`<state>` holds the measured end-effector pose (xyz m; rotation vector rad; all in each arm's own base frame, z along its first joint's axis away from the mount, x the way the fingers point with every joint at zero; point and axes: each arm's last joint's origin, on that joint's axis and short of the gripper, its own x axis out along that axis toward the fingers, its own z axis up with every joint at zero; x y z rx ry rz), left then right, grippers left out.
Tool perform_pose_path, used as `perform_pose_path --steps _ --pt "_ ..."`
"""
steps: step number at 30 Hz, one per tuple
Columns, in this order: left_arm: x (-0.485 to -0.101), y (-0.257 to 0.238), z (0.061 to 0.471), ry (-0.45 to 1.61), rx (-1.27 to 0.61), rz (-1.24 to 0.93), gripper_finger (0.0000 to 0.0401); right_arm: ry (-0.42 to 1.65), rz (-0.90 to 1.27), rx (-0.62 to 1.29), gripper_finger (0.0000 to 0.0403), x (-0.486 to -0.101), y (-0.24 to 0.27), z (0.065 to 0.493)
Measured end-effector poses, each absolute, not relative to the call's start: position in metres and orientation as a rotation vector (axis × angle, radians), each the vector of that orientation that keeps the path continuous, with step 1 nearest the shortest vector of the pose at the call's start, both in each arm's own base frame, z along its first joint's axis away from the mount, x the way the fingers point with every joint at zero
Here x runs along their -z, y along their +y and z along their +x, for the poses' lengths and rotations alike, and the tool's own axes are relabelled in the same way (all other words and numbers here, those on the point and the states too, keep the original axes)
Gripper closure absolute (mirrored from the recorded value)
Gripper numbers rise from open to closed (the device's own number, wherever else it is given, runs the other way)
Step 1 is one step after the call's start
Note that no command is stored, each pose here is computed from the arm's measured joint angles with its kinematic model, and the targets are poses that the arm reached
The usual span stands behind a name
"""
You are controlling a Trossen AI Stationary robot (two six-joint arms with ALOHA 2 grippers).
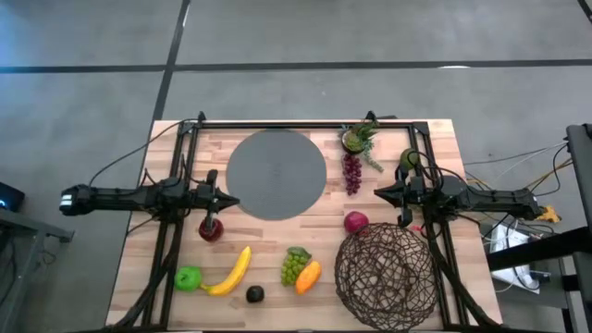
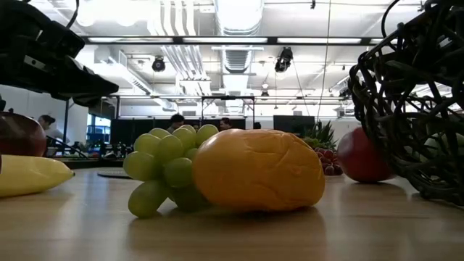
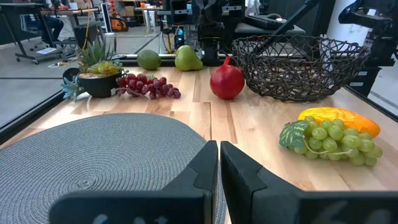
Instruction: Build produce basket
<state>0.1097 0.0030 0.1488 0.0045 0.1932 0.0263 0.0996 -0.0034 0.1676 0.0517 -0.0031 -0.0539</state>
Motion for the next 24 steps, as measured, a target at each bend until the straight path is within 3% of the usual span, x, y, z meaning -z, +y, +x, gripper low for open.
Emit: perform_pose_path --steps 6,12,19,24 --pt "-0.149 0.003 0.110 0.193 -0.026 0.004 0.0399 -0.076 0.094 0.051 0.0394 -0.175 -0.003 0.099" --pt "-0.149 0.003 0.110 0.193 -0.026 0.004 0.0399 -0.401 0.510 -0.027 0.0394 -0.204 -0.004 0.092" --pt "-0.149 0.003 0.110 0.193 -0.026 0.004 0.0399 -0.591 0.785 0.230 0.0394 -0.221 -0.013 0.085" --pt "-0.149 0.003 0.110 0.193 -0.026 0.004 0.0399 -0.479 0.871 0.377 0.0394 -0.240 -0.016 0.086"
